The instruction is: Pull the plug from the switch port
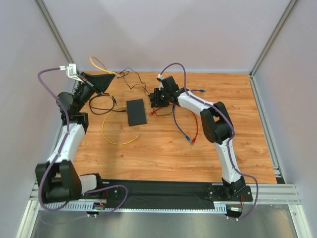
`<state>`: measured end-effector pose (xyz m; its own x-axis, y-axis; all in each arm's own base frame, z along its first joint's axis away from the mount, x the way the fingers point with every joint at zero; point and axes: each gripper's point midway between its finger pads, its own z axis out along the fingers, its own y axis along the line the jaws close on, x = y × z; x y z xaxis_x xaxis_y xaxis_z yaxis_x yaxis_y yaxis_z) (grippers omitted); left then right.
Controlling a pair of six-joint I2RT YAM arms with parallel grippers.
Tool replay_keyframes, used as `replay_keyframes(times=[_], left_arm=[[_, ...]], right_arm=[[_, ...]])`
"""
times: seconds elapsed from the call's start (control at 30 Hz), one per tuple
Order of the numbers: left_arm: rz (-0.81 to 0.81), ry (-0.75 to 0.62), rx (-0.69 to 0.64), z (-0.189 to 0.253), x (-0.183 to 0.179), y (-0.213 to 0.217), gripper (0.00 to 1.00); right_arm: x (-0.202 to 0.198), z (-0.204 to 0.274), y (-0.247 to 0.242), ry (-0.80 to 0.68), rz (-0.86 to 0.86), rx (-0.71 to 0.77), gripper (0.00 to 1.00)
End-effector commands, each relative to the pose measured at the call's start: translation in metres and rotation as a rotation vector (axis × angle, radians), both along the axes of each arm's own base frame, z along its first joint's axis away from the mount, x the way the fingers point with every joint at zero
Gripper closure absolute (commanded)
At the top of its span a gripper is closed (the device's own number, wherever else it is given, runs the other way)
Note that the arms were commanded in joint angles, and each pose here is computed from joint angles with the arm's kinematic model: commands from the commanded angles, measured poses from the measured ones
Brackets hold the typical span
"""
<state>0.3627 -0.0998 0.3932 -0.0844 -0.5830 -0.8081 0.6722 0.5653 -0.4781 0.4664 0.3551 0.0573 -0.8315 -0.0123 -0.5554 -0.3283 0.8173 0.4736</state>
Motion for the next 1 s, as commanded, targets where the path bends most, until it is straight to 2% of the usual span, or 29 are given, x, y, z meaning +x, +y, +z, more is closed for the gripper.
replay_keyframes(times=[0.0, 0.03, 0.1, 0.17, 0.2, 0.23, 0.27, 0.3, 0.33, 0.37, 0.6, 0.73, 0.77, 0.8, 0.83, 0.9, 0.93, 0.97], left_arm=[[-0.264, -0.225, -0.035, 0.024, -0.031, -0.023, 1.00], [-0.320, -0.157, -0.101, 0.014, -0.023, -0.024, 1.00], [-0.331, -0.123, -0.111, 0.010, -0.016, -0.026, 1.00], [-0.283, -0.138, -0.071, 0.006, -0.015, -0.031, 1.00], [-0.260, -0.028, -0.067, -0.010, -0.005, -0.034, 1.00], [-0.188, -0.109, 0.033, -0.003, -0.010, -0.036, 1.00], [-0.187, 0.048, 0.056, -0.029, -0.004, -0.048, 1.00], [-0.169, 0.058, 0.112, -0.034, -0.006, -0.057, 1.00], [-0.107, -0.010, 0.190, -0.019, -0.007, -0.059, 1.00], [-0.123, 0.077, 0.229, -0.035, -0.008, -0.069, 1.00], [-0.232, 0.118, 0.206, -0.018, -0.026, -0.127, 1.00], [-0.396, 0.141, 0.184, -0.009, -0.052, -0.182, 1.00], [-0.423, 0.143, 0.178, -0.008, -0.056, -0.193, 1.00], [-0.440, 0.164, 0.175, -0.012, -0.054, -0.205, 1.00], [-0.495, 0.176, 0.178, -0.015, -0.067, -0.225, 1.00], [-0.565, 0.214, 0.197, -0.028, -0.071, -0.256, 1.00], [-0.598, 0.236, 0.203, -0.035, -0.074, -0.270, 1.00], [-0.652, 0.249, 0.206, -0.038, -0.087, -0.289, 1.00]], right_arm=[[0.007, 0.038, -0.001, -0.071, 0.002, 0.057, 0.67], [0.008, 0.039, -0.002, -0.072, 0.000, 0.060, 0.67], [0.008, 0.038, -0.003, -0.065, 0.000, 0.065, 0.67], [0.009, 0.036, -0.007, -0.061, -0.005, 0.066, 0.67], [0.011, 0.036, -0.010, -0.059, -0.014, 0.066, 0.67], [0.012, 0.036, -0.013, -0.057, -0.022, 0.066, 0.67], [0.014, 0.034, -0.019, -0.049, -0.039, 0.067, 0.67], [0.016, 0.037, -0.023, -0.048, -0.049, 0.075, 0.67], [0.019, 0.039, -0.028, -0.050, -0.060, 0.081, 0.67], [0.020, 0.040, -0.031, -0.054, -0.064, 0.080, 0.67], [0.022, 0.085, -0.067, -0.166, -0.110, 0.033, 0.67], [0.021, 0.085, -0.126, -0.176, -0.208, -0.032, 0.67], [0.020, 0.099, -0.142, -0.203, -0.238, -0.037, 0.67], [0.020, 0.101, -0.157, -0.207, -0.269, -0.048, 0.67], [0.018, 0.090, -0.186, -0.193, -0.321, -0.065, 0.67], [0.014, 0.105, -0.216, -0.228, -0.376, -0.050, 0.67], [0.016, 0.105, -0.248, -0.236, -0.438, -0.055, 0.67], [0.006, 0.102, -0.263, -0.232, -0.456, -0.055, 0.67]])
